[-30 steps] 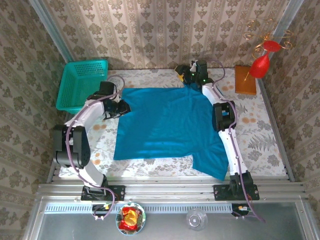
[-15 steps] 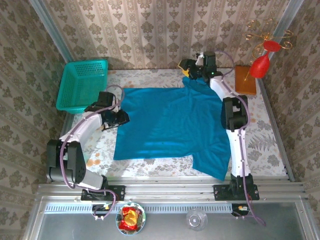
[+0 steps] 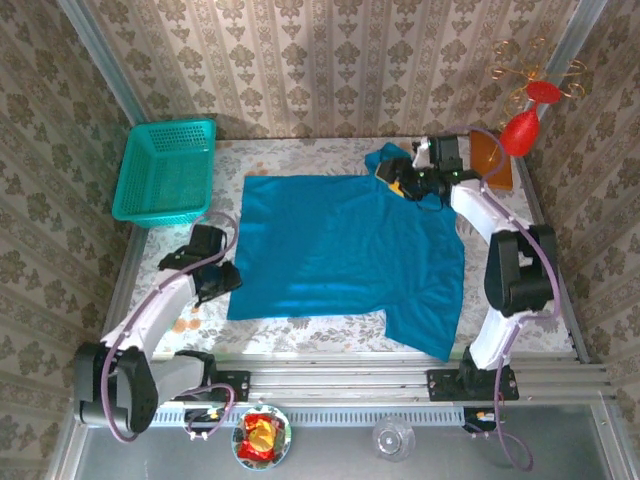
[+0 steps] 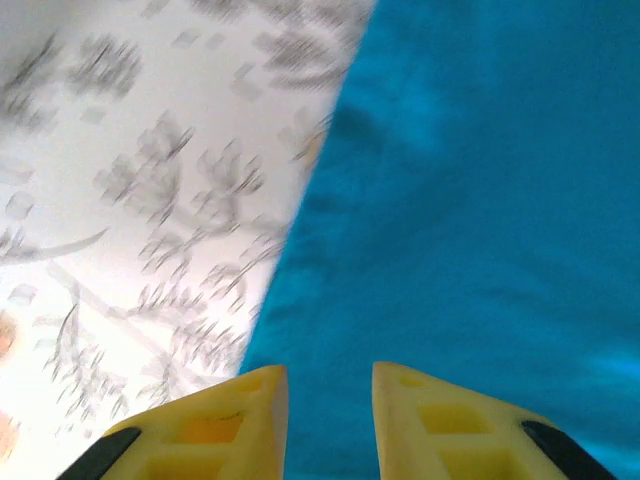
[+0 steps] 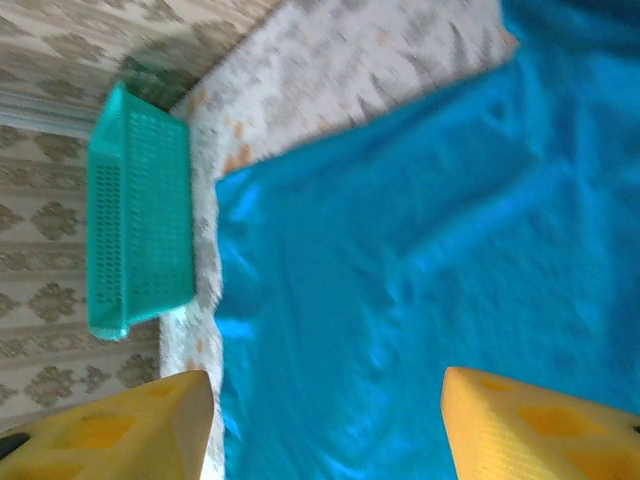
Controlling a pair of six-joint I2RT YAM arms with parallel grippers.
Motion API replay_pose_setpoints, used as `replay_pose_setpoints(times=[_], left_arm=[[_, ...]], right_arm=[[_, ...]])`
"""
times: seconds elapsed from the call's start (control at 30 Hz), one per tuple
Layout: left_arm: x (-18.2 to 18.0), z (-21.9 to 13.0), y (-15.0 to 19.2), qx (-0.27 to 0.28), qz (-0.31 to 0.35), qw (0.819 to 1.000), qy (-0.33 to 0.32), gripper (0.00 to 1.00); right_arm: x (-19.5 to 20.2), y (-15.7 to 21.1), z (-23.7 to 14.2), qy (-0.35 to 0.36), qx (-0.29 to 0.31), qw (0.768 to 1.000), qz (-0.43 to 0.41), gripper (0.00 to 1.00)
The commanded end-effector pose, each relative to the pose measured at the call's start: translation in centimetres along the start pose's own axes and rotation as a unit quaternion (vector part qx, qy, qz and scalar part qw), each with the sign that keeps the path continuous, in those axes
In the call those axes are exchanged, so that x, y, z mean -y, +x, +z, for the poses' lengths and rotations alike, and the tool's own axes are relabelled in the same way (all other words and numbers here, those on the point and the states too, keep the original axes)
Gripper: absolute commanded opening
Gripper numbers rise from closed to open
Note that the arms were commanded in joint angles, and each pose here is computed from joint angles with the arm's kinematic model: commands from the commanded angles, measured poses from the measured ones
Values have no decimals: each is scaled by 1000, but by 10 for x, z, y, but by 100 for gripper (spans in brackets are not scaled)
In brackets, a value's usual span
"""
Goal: Fold the inside-out t-shirt
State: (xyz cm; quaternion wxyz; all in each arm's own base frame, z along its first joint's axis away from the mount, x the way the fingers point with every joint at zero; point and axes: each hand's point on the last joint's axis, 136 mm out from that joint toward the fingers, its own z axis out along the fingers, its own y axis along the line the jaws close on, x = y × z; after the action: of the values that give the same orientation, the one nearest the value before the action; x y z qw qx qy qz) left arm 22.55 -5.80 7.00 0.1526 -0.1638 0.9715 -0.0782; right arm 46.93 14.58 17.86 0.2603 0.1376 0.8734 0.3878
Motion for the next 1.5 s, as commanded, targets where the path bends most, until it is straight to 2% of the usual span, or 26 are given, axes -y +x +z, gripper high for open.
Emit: replay_pose_setpoints(times=[0.0, 0.2, 0.4, 0.63, 0.97, 1.3, 1.47], left_arm=[[-32, 1, 24, -16, -44, 996, -73, 28], [-36, 11, 46, -39, -50, 994, -89, 26], [-35, 21, 55, -60, -44, 993, -91, 26], [-38, 27, 63, -73, -44, 991, -99, 33], [-37, 36, 67, -89, -42, 990, -102, 30], [-36, 37, 66, -92, -33, 990, -101, 14], [-33, 34, 62, -79, -27, 992, -90, 5]], right_arm=[[6, 20, -31, 36, 9, 999, -16, 64], [19, 63, -67, 61, 4, 998, -19, 64], [24, 89, -95, 73, 6, 997, -29, 65], [31, 103, -107, 87, 6, 996, -29, 66], [36, 114, -113, 96, -1, 995, -15, 66], [63, 145, -133, 152, -10, 988, 6, 65], [104, 185, -154, 238, -24, 969, 58, 59]])
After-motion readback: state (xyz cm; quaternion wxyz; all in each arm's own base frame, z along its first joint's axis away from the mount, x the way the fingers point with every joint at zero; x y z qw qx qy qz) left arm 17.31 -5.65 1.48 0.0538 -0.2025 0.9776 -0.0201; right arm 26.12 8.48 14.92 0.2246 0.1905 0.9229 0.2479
